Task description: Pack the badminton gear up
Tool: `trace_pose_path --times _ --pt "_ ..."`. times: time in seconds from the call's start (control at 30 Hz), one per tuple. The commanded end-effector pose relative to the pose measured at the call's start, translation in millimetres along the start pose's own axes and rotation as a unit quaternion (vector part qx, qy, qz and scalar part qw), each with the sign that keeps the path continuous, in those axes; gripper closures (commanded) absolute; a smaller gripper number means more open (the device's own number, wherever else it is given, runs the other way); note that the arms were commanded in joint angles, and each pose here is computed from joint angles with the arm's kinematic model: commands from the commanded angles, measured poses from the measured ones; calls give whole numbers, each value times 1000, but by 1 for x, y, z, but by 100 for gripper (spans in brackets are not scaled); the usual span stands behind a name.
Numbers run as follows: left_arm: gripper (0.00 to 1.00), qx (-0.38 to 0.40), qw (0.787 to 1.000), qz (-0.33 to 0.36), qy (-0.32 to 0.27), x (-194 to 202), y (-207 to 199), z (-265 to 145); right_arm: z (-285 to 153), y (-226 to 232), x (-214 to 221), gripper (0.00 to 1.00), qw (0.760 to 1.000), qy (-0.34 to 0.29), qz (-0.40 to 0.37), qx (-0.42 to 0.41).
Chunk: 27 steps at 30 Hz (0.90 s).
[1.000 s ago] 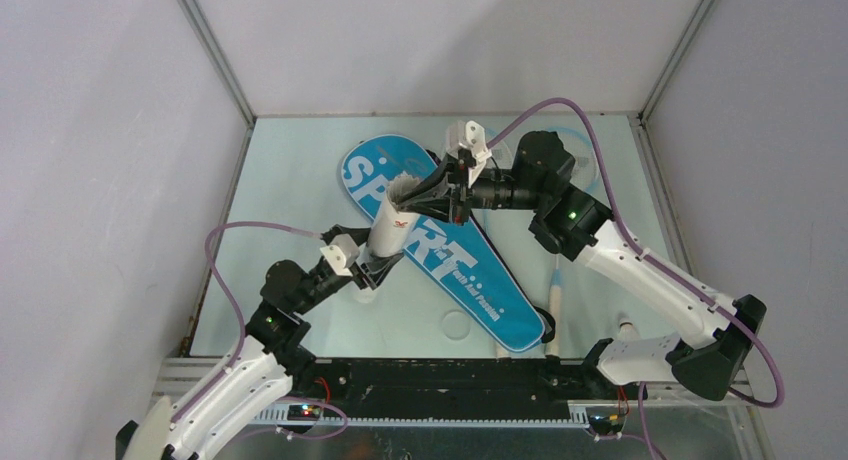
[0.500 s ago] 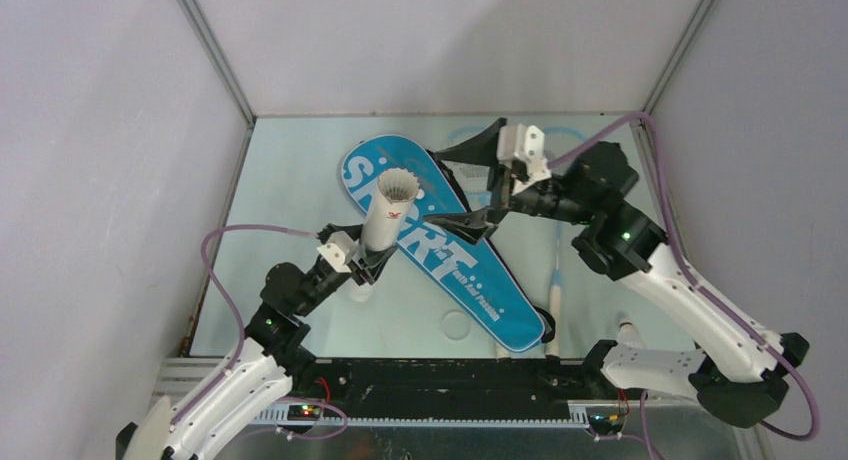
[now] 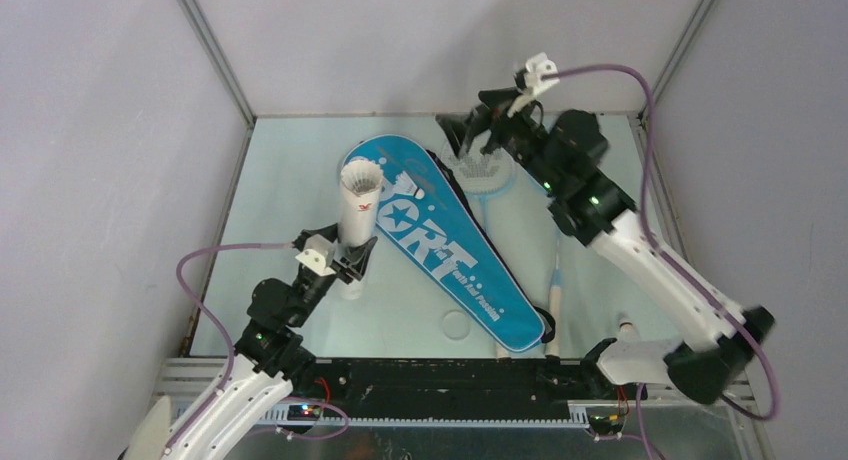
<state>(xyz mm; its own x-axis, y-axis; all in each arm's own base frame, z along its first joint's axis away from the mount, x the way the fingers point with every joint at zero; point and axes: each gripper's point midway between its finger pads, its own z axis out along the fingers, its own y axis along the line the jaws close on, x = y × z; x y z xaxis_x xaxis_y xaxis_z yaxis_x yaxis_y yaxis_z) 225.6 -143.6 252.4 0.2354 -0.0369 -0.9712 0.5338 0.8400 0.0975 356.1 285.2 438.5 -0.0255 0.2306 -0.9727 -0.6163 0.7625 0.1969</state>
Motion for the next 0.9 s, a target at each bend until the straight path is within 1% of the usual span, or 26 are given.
trace_pose_path --times 0.0,0.03,0.07,0.1,0.13,0.23,0.27,0.3,0.33,0.37,0.43,0.53,0.57,0.67,0.77,0.87 --pt "59 -36 999 -10 -19 -7 12 -3 51 -42 62 1 989 79 68 105" --pt "59 -37 999 -10 -17 -6 12 -3 59 -44 73 3 987 93 74 110" --pt "59 -37 999 -10 -18 -6 12 -3 75 -47 96 4 982 121 85 117" --pt "59 -36 999 -10 -18 -6 12 -3 83 -47 104 6 980 131 88 119" --pt "59 -35 999 -11 -16 -6 12 -2 98 -49 128 7 976 156 91 125" --pt "59 -18 1000 -7 -9 -2 6 -2 128 -52 175 9 967 198 81 135" --pt "59 -16 1000 -7 -6 -1 5 -1 140 -56 201 10 962 217 75 148" --pt "60 -14 1000 -7 -2 0 4 -1 152 -55 191 10 964 202 76 153" --pt "60 -13 1000 -7 -1 0 4 -1 157 -63 233 11 954 238 71 167" --pt "60 -13 1000 -8 1 1 4 -2 169 -68 249 12 952 240 70 178" --pt "60 -13 1000 -9 -1 1 4 -2 180 -73 280 12 945 257 71 188" --pt "60 0 1000 -8 -7 0 -1 -2 189 -70 313 15 943 269 81 178" --pt "60 1 1000 -8 -8 0 -1 -2 189 -69 329 15 940 277 86 178" --pt "60 0 1000 -8 -8 0 -1 -2 187 -67 355 16 934 295 101 174" --pt "60 4 1000 -9 -8 0 -2 -3 181 -70 367 20 927 309 104 184" --pt "59 11 1000 -9 -10 -2 -5 -3 172 -73 371 24 924 318 91 194"
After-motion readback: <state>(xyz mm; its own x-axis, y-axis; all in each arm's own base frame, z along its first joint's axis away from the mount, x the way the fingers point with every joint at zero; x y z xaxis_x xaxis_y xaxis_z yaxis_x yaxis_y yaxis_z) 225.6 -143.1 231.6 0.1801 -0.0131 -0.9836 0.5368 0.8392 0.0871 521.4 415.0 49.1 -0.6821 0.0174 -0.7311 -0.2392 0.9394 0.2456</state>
